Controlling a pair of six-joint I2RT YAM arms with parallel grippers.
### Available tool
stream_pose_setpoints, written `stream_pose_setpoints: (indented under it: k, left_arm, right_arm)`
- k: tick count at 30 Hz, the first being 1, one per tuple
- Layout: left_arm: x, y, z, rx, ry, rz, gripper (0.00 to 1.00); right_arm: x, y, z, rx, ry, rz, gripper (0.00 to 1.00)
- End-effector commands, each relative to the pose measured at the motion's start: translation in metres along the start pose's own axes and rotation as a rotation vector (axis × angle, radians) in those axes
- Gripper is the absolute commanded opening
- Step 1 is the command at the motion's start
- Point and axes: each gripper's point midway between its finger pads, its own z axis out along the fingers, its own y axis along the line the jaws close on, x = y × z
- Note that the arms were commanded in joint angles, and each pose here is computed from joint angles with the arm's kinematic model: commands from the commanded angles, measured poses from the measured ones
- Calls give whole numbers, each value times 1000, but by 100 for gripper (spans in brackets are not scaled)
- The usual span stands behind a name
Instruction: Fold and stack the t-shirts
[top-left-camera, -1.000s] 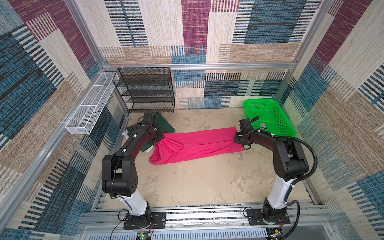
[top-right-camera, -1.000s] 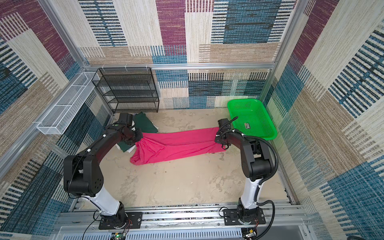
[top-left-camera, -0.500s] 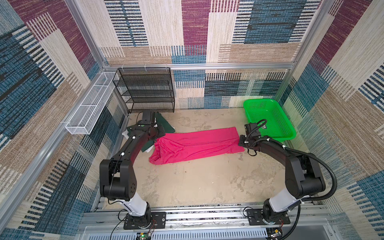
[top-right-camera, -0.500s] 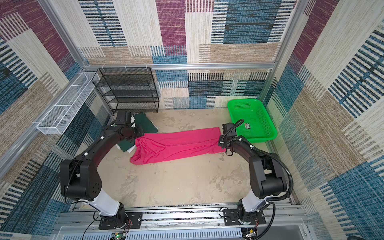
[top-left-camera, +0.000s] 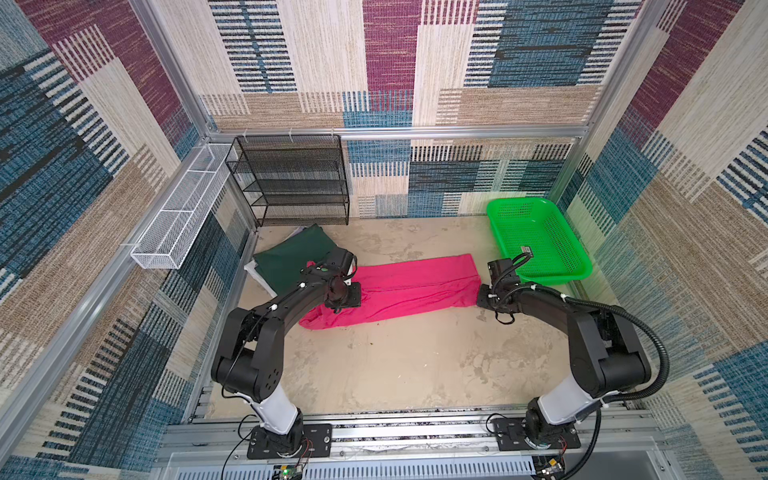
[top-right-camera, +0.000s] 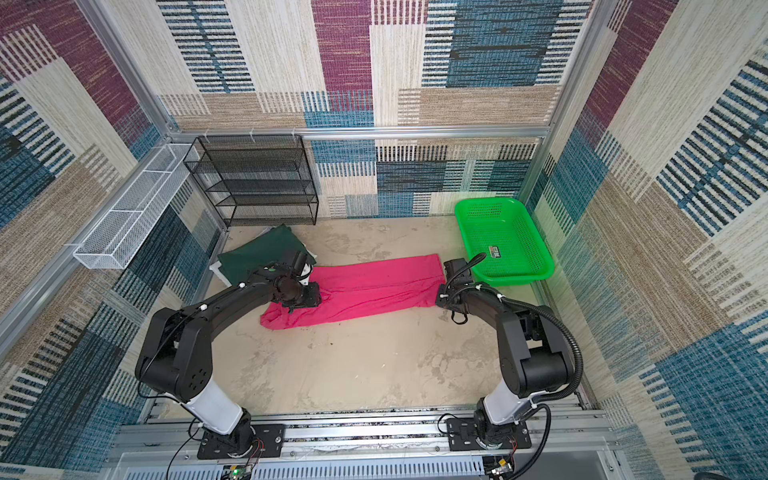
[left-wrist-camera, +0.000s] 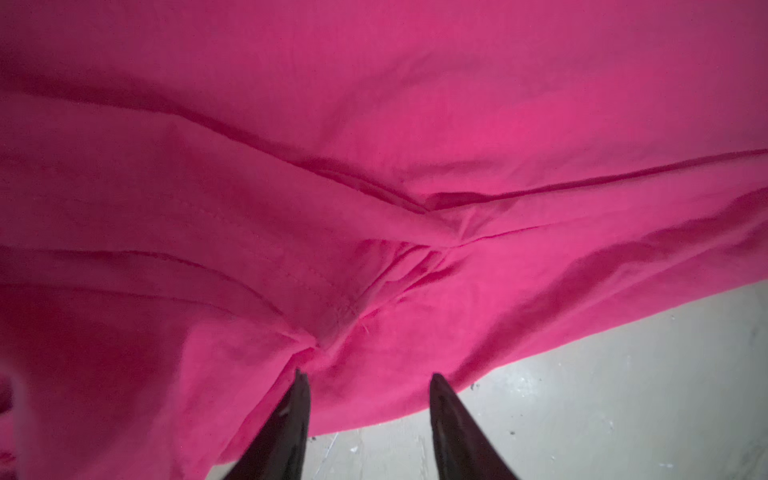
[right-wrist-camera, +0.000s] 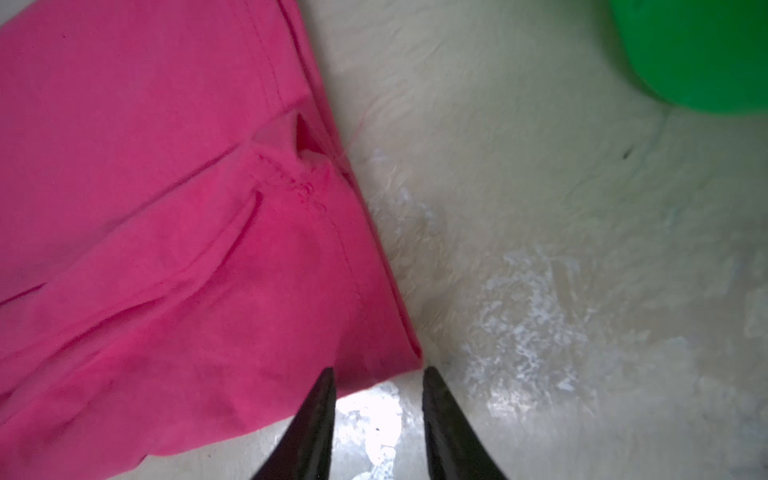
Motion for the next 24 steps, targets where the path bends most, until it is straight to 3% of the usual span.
stream_pose_setpoints:
  k: [1, 7, 11, 14, 17, 24]
  left_arm:
    - [0, 6, 6, -62, 18, 38, 47]
    - [1, 15, 17, -125, 40, 60, 46]
    - [1, 20, 24, -159, 55, 65, 33]
    - [-3, 18, 24, -155, 47, 64, 13]
    - [-7, 15, 20, -144, 32, 65, 0]
    - [-15, 10, 6, -118, -3, 70, 0]
  right_arm:
    - [-4, 5, 2, -26, -20, 4, 31]
    - [-3, 3, 3, -18, -17, -4, 14]
    - [-4, 3, 2, -12, -15, -6, 1]
    - [-4, 2, 0, -6, -16, -9, 0]
    - [-2, 0, -2, -4, -18, -10, 0]
    - [4, -6, -9, 9, -21, -6, 0]
